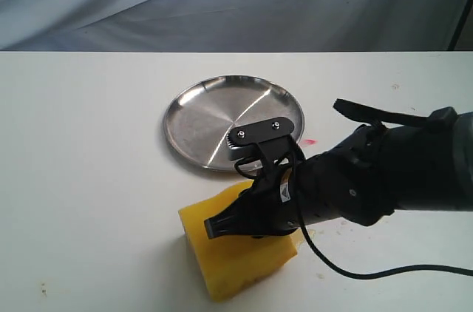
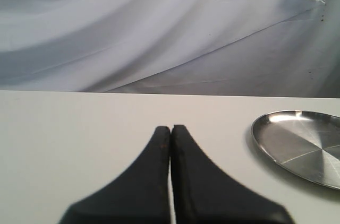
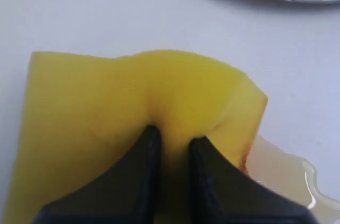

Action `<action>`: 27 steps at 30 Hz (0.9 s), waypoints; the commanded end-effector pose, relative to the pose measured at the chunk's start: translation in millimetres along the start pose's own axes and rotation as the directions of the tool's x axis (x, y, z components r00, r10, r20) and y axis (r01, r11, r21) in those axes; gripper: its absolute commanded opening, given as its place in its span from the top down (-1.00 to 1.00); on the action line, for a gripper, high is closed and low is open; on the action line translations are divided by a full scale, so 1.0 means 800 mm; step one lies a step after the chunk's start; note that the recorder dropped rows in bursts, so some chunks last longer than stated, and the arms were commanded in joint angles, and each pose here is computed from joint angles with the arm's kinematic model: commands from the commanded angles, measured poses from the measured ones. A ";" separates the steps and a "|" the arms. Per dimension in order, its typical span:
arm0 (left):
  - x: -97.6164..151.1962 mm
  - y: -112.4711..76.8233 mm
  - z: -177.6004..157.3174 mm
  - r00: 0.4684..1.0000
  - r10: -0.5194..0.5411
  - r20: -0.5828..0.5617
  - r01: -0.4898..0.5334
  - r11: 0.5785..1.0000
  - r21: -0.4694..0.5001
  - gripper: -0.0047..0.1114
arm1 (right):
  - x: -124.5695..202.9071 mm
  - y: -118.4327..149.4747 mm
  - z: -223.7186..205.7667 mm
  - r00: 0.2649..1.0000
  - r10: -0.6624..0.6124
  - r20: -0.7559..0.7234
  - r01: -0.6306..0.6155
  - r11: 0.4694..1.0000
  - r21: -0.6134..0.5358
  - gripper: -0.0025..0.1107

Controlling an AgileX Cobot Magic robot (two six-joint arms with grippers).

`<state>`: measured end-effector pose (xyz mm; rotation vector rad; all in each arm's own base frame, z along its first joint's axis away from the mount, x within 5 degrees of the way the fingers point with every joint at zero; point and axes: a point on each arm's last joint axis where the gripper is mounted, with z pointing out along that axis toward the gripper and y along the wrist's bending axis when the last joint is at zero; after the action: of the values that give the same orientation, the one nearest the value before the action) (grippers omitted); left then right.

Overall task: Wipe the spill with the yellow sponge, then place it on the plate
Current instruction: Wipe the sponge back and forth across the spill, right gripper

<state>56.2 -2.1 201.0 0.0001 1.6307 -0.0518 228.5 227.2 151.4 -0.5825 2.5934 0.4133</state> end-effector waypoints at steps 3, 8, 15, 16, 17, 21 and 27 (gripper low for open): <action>0.001 0.000 0.000 1.000 0.001 0.001 -0.001 1.000 0.001 0.89 | 0.013 -0.006 0.012 1.000 -0.008 -0.017 0.008 1.000 0.010 0.96; 0.001 0.000 0.000 1.000 -0.002 0.001 0.002 1.000 0.001 0.89 | 0.029 -0.026 0.015 0.999 0.028 -0.041 -0.026 0.999 0.040 0.96; 0.001 0.000 0.000 1.000 -0.002 0.001 0.002 1.000 0.001 0.89 | 0.051 -0.047 0.017 0.997 0.042 -0.070 -0.037 0.997 0.073 0.96; 0.001 0.000 0.000 1.000 0.000 0.001 0.000 1.000 0.001 0.89 | 0.053 -0.047 0.017 0.997 0.040 -0.070 -0.035 0.997 0.073 0.96; 0.001 0.000 0.000 1.000 0.000 0.001 0.000 1.000 0.001 0.89 | 0.055 -0.048 0.015 0.997 0.040 -0.070 -0.035 0.997 0.074 0.96; 0.001 0.000 0.000 1.000 0.000 0.001 0.000 1.000 0.001 0.89 | 0.050 -0.048 0.004 0.998 0.041 -0.039 -0.038 0.997 0.066 0.96; 0.001 0.000 0.000 1.000 -0.002 0.001 0.002 1.000 0.001 0.89 | 0.041 -0.071 -0.020 0.997 0.066 -0.031 -0.062 0.992 0.105 0.96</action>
<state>56.2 -2.1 201.0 0.0001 1.6307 -0.0518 224.7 173.9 139.0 -0.4457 2.6039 0.3529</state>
